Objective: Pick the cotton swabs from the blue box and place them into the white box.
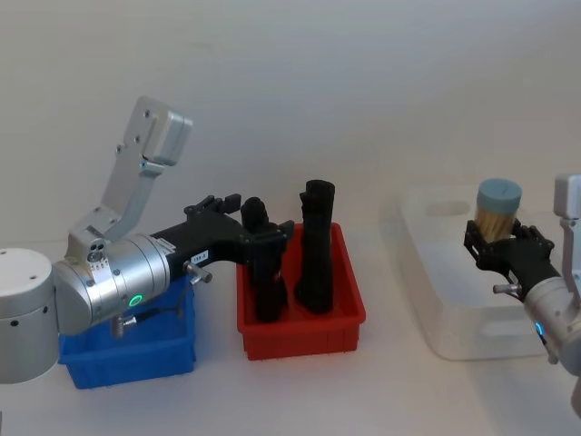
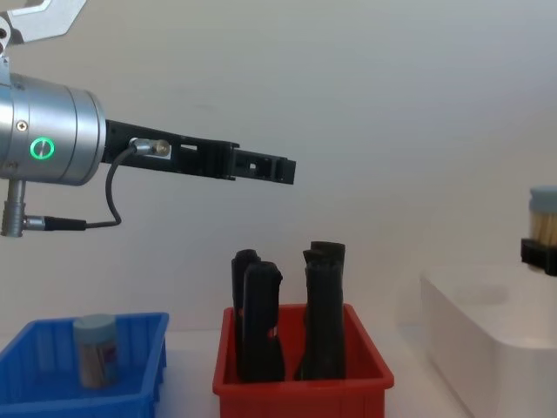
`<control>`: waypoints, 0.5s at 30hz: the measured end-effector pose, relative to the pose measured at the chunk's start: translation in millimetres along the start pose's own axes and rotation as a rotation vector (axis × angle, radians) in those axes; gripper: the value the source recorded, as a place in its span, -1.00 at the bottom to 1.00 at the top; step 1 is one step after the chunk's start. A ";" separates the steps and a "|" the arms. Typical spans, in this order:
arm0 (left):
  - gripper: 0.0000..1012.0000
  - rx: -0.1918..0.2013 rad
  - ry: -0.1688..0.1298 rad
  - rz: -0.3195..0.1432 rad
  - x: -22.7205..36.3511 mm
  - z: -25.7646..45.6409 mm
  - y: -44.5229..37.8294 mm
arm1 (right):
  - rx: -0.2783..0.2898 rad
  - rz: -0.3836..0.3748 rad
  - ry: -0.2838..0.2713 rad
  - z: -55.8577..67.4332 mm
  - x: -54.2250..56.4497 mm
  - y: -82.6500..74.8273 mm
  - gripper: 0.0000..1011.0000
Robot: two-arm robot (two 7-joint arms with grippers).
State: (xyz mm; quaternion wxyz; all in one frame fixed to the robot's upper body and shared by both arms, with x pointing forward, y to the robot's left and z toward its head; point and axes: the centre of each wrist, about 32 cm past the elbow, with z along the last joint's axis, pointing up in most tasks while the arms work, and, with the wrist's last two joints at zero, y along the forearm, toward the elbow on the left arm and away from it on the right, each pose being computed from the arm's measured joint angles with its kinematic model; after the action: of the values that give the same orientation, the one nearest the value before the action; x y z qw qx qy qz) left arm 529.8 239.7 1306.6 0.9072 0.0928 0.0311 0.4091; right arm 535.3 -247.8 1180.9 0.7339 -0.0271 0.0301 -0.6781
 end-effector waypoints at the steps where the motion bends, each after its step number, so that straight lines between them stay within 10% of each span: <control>1: 0.98 0.000 0.000 0.000 0.0 0.0 0.0 | -0.006 -0.003 0.001 -0.7 0.8 1.3 0.23; 15: 0.98 0.000 0.000 0.000 0.0 0.0 0.0 | -0.129 -0.033 0.031 -20.0 13.7 32.0 0.23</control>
State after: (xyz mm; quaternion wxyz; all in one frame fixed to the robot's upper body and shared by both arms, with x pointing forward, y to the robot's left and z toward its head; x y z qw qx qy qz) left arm 529.8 239.8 1306.6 0.9072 0.0928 0.0311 0.4091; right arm 566.5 -258.9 1158.3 0.7189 -0.0641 0.0846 -0.6869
